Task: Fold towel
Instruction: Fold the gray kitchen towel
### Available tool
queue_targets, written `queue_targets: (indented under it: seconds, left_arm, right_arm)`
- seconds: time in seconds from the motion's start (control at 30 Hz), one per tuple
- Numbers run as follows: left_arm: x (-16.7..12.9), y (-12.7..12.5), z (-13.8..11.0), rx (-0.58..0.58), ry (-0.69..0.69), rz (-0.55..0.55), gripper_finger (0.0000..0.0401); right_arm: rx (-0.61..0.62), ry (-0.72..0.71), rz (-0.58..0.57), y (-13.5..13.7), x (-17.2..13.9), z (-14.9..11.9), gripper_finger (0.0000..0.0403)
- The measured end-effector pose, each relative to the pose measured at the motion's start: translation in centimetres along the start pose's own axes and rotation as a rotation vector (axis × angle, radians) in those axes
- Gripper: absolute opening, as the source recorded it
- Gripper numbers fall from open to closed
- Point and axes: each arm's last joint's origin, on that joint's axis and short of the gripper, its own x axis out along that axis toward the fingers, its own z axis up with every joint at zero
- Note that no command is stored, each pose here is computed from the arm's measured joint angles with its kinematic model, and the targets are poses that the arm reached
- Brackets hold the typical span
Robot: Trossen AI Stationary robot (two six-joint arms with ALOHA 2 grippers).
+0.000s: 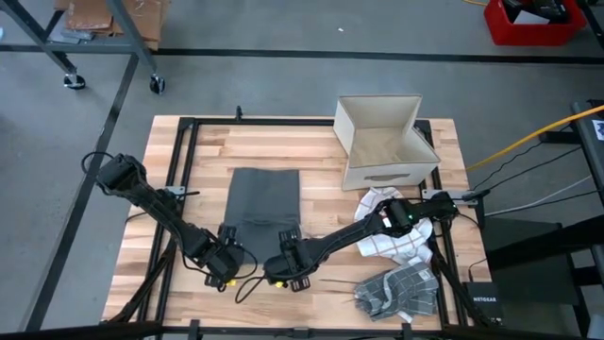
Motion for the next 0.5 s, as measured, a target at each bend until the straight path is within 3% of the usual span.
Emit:
queue_targets:
  seconds: [0.13, 0.33, 0.43, 0.5]
  left_arm:
    - [0.0, 0.0, 0.0, 0.000, 0.002, -0.004, 0.0148]
    - [-0.1, -0.2, 0.0, -0.025, 0.018, -0.029, 0.0027]
    - [-0.5, -0.6, 0.2, -0.051, 0.037, -0.078, 0.0009]
    - [-0.8, -1.1, 0.4, -0.052, 0.045, -0.117, 0.0010]
  right_arm:
    - [0.000, 0.002, 0.007, 0.1, 0.1, 0.0, 0.0185]
    - [0.020, 0.007, 0.089, 0.3, 0.1, 0.1, 0.0074]
    - [0.077, 0.003, 0.184, 0.6, -0.3, 0.3, 0.0016]
    - [0.102, 0.000, 0.240, 0.8, -0.6, 0.6, 0.0015]
